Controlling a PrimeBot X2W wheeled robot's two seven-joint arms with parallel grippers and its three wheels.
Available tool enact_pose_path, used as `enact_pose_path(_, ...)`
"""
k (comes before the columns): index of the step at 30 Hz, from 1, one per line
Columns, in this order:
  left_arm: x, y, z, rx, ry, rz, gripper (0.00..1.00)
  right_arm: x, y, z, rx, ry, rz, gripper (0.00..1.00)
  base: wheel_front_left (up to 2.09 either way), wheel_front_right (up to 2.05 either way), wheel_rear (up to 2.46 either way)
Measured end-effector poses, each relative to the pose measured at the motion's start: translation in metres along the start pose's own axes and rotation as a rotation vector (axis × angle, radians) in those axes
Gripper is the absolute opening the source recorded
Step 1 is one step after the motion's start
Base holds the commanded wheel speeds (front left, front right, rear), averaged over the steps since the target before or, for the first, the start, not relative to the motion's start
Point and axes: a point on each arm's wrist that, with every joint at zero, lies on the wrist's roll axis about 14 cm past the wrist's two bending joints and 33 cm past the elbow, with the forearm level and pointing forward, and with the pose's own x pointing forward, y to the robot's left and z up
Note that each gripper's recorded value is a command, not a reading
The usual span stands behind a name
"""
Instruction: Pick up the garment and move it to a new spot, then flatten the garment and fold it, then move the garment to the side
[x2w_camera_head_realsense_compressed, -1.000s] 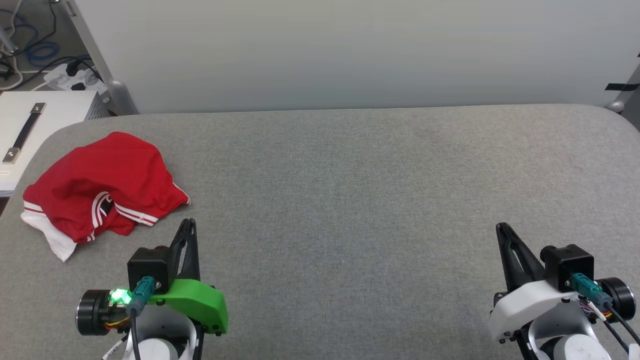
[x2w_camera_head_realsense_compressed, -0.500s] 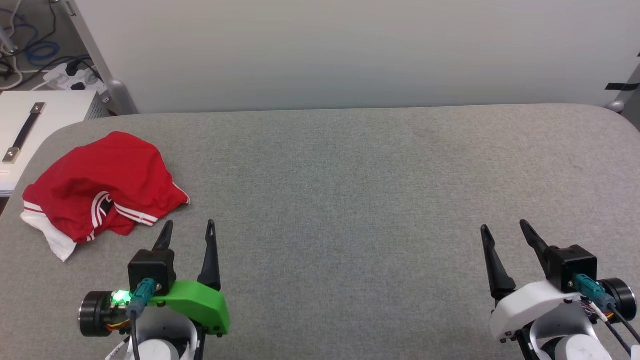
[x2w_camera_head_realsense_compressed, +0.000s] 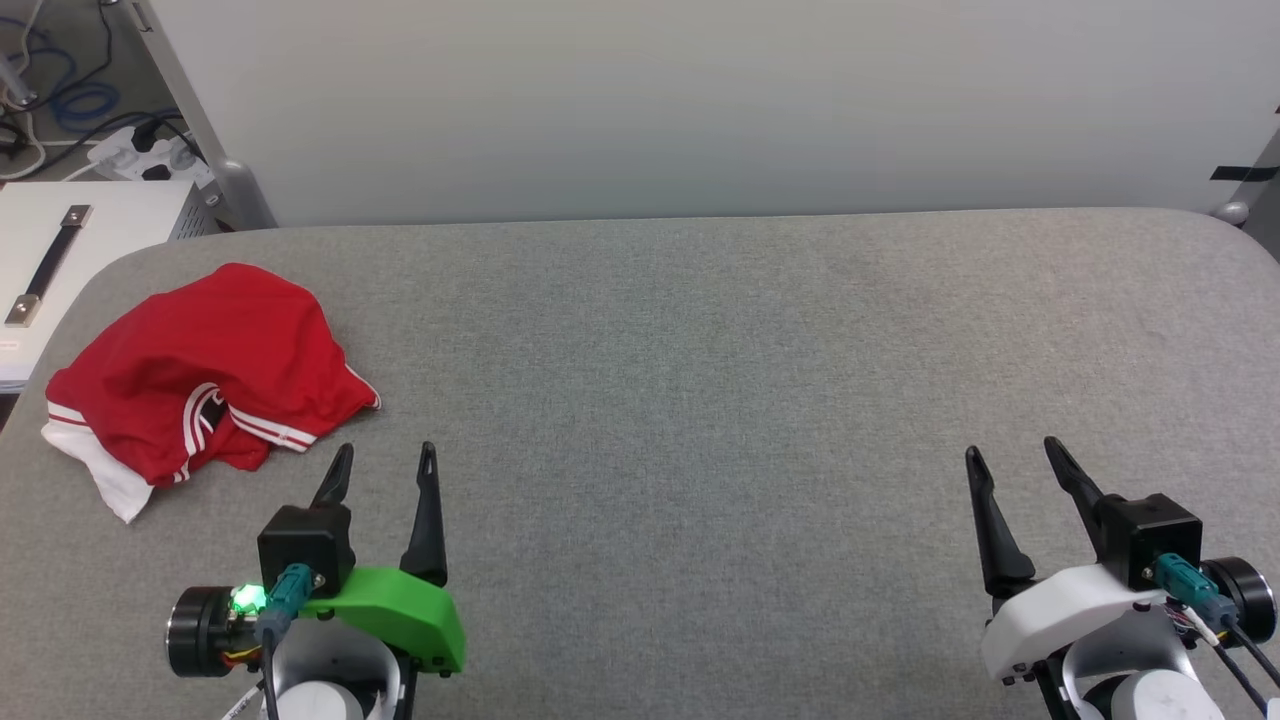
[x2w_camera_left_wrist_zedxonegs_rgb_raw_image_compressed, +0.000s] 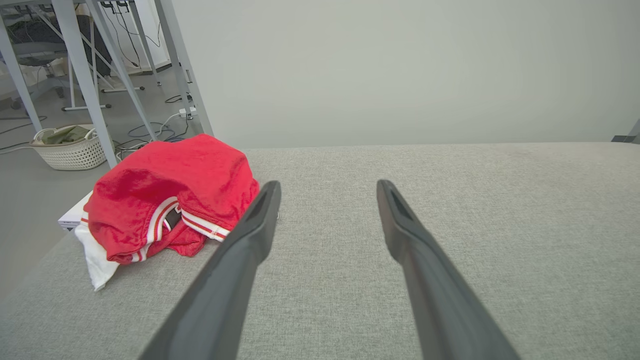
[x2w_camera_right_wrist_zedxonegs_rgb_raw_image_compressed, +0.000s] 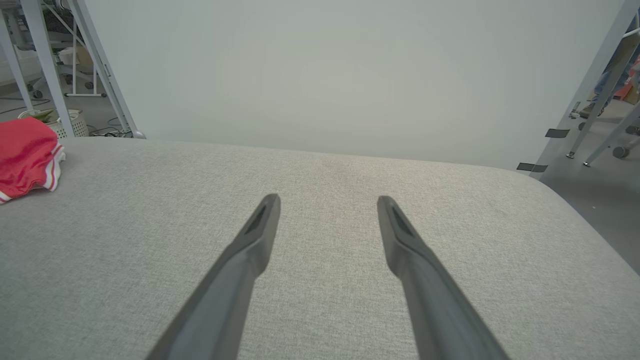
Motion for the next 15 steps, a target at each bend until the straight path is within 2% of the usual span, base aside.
enact_pose_path(15, -0.0012, -0.0024, -0.0027, -0.033, -0.009, -0.006, 1.0, -0.0004, 0.0003, 0.0025, 0.005, -0.025, 0.0, 1.0, 0.0, 0.0, 0.0)
